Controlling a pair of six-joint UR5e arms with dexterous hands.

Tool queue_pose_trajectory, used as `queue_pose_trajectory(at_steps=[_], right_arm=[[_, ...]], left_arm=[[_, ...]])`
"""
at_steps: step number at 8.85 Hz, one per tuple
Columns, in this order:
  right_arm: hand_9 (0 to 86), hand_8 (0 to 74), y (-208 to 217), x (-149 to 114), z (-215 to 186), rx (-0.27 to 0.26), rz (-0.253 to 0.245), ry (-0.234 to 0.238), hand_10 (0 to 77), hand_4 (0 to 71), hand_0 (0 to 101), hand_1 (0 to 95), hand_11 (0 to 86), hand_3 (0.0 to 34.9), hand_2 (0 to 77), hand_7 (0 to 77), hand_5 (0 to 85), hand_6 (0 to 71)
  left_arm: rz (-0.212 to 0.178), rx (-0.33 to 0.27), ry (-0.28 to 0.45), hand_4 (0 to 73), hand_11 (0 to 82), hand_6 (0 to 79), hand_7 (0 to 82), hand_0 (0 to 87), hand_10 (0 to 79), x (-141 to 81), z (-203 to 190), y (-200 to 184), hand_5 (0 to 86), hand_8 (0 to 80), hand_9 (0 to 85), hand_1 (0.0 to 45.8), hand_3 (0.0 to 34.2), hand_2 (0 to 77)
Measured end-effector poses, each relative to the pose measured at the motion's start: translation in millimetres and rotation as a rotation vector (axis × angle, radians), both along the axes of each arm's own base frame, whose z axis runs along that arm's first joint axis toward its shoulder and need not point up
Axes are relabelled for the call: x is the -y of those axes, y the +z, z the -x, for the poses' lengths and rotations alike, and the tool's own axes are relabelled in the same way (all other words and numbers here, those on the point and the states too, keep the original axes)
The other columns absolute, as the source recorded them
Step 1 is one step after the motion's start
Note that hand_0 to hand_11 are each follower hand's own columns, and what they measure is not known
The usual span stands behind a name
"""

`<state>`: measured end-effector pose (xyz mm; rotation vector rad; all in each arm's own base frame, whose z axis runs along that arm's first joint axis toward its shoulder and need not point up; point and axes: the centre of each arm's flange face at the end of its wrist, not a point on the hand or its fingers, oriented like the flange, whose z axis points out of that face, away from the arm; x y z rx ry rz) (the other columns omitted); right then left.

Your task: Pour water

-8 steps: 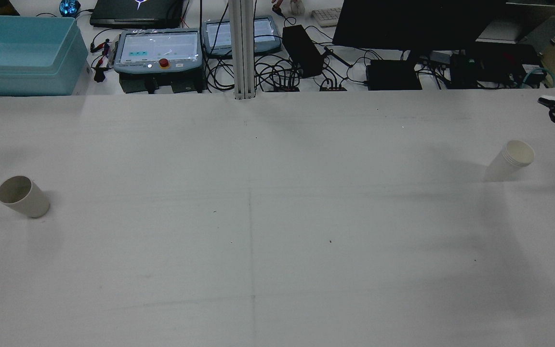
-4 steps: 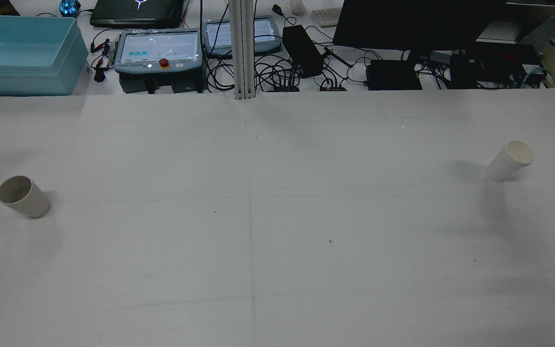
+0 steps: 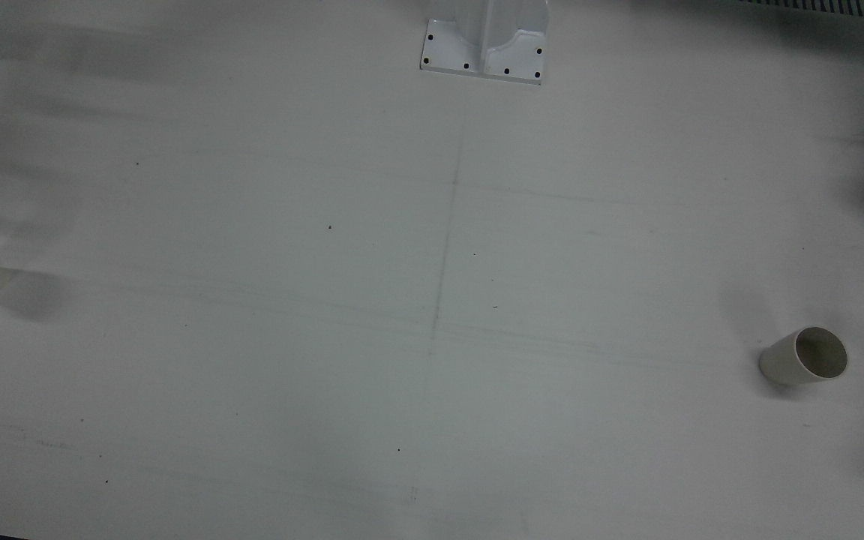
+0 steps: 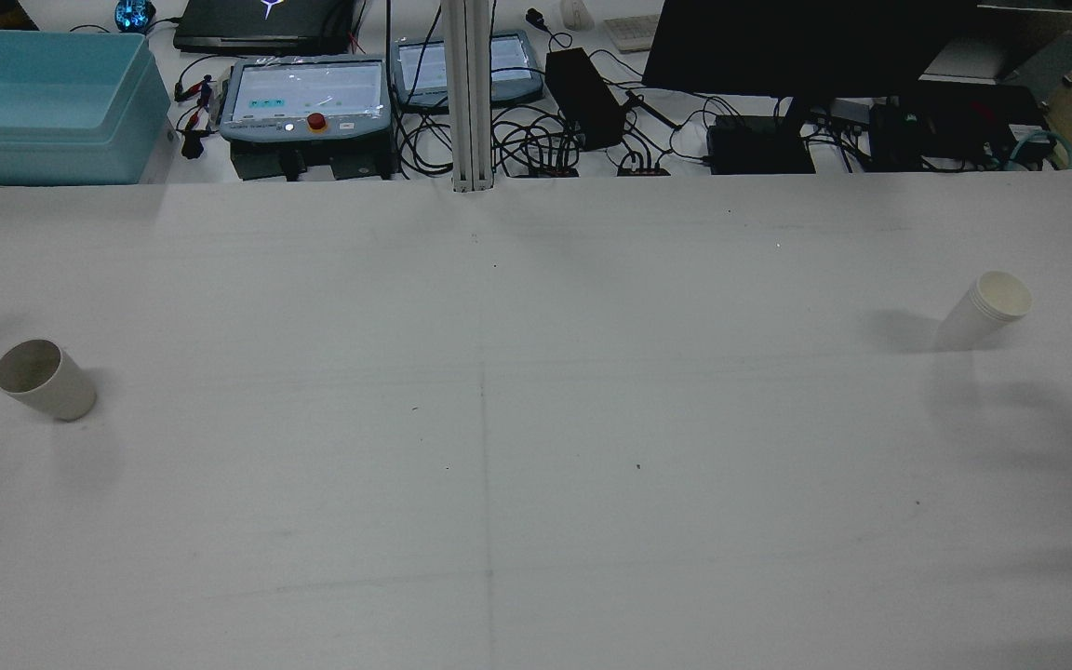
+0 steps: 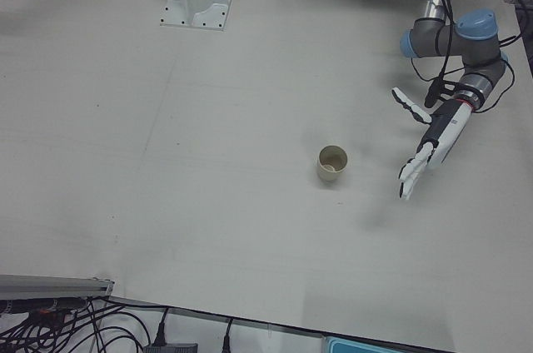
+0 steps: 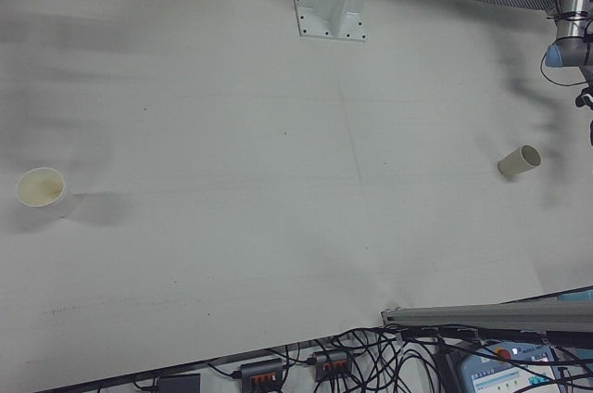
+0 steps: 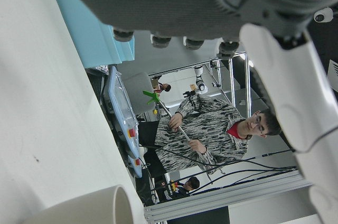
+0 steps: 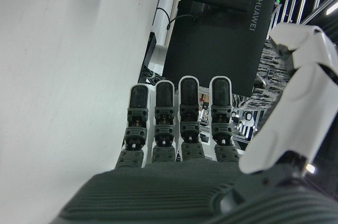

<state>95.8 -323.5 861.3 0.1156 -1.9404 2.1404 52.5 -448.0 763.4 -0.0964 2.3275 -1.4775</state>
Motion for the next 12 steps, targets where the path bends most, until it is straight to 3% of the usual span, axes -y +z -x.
queue_pose_trajectory(at_steps=[2, 3, 4, 5, 6, 7, 8, 9, 10, 12], right_arm=[[51.3, 48.0, -3, 7, 1, 0.000, -0.009, -0.003, 46.9, 24.5, 45, 8.7, 47.5, 0.0, 39.3, 56.2, 58.9, 51.8], [60.5, 56.7, -6, 14, 4, 0.003, -0.018, -0.007, 48.5, 28.4, 46, 8.2, 60.0, 0.0, 40.9, 64.9, 70.4, 60.0], [70.4, 64.9, -10, 21, 6, 0.005, -0.028, -0.011, 49.6, 27.8, 46, 9.3, 72.5, 0.0, 41.5, 71.4, 71.4, 69.8], [70.9, 70.9, -12, 26, 8, 0.008, -0.034, -0.013, 51.3, 31.1, 46, 9.3, 68.7, 0.0, 41.5, 70.4, 70.4, 70.9], [68.7, 69.3, -14, 31, 10, 0.011, -0.038, -0.017, 52.9, 33.3, 46, 8.2, 69.8, 0.0, 41.5, 70.4, 70.4, 70.4], [69.8, 69.8, -17, 38, 13, 0.012, -0.043, -0.024, 52.4, 33.8, 46, 6.5, 69.8, 0.0, 39.8, 70.4, 70.4, 70.4], [69.8, 69.8, -19, 44, 15, 0.012, -0.046, -0.026, 52.4, 33.8, 46, 6.5, 69.8, 0.0, 39.8, 70.4, 70.4, 70.4], [69.8, 69.8, -21, 47, 16, 0.012, -0.047, -0.026, 50.7, 33.8, 46, 7.6, 69.8, 0.0, 39.8, 70.4, 70.4, 70.4], [69.8, 69.8, -21, 49, 16, 0.012, -0.048, -0.024, 51.3, 31.1, 46, 8.2, 69.8, 0.0, 39.8, 70.4, 70.4, 70.4], [70.4, 69.8, -23, 55, 17, 0.010, -0.052, -0.023, 51.3, 32.2, 46, 9.8, 69.8, 0.0, 42.5, 70.4, 70.4, 70.4]], left_arm=[[-0.010, 0.058, -0.017, 9.3, 0.5, 0.5, 0.5, 50.9, 0.0, -8, 1, 24, 2.2, 1.1, 1.1, 5.4, 12.2, 0.5], [-0.037, 0.107, -0.035, 9.3, 0.5, 0.5, 0.5, 49.5, 0.0, -9, -1, 26, 2.2, 1.1, 1.1, 3.8, 12.9, 1.1], [-0.060, 0.142, -0.042, 9.3, 0.5, 0.5, 0.5, 48.1, 0.0, -8, -6, 26, 1.1, 1.1, 1.1, 1.1, 12.6, 0.5], [-0.072, 0.160, -0.043, 9.3, 0.5, 0.5, 0.5, 48.0, 0.0, -4, -13, 23, 1.1, 1.1, 1.1, 1.1, 12.8, 0.5], [-0.077, 0.176, -0.037, 9.8, 0.5, 0.5, 0.5, 48.0, 0.0, 4, -22, 19, 1.1, 0.5, 1.1, 2.7, 9.4, 0.5], [-0.083, 0.197, -0.025, 9.8, 0.5, 0.5, 0.5, 48.0, 0.0, 12, -37, 17, 1.1, 0.5, 1.1, 2.7, 9.4, 0.5], [-0.085, 0.212, -0.013, 11.4, 0.5, 0.5, 0.5, 50.0, 0.0, 22, -56, 17, 1.1, 0.5, 1.1, 7.1, 5.1, 1.1], [-0.080, 0.217, -0.009, 13.6, 0.5, 0.5, 0.5, 50.0, 0.0, 30, -72, 19, 1.6, 0.5, 1.1, 6.0, 0.9, 1.1], [-0.072, 0.218, -0.009, 10.4, 0.5, 0.5, 0.5, 50.3, 0.0, 35, -83, 19, 1.6, 0.5, 1.1, 7.6, 0.9, 1.1], [-0.074, 0.233, -0.009, 12.0, 0.5, 0.5, 0.5, 50.3, 0.0, 51, -106, 7, 1.6, 0.5, 1.1, 7.1, 0.8, 1.1]])
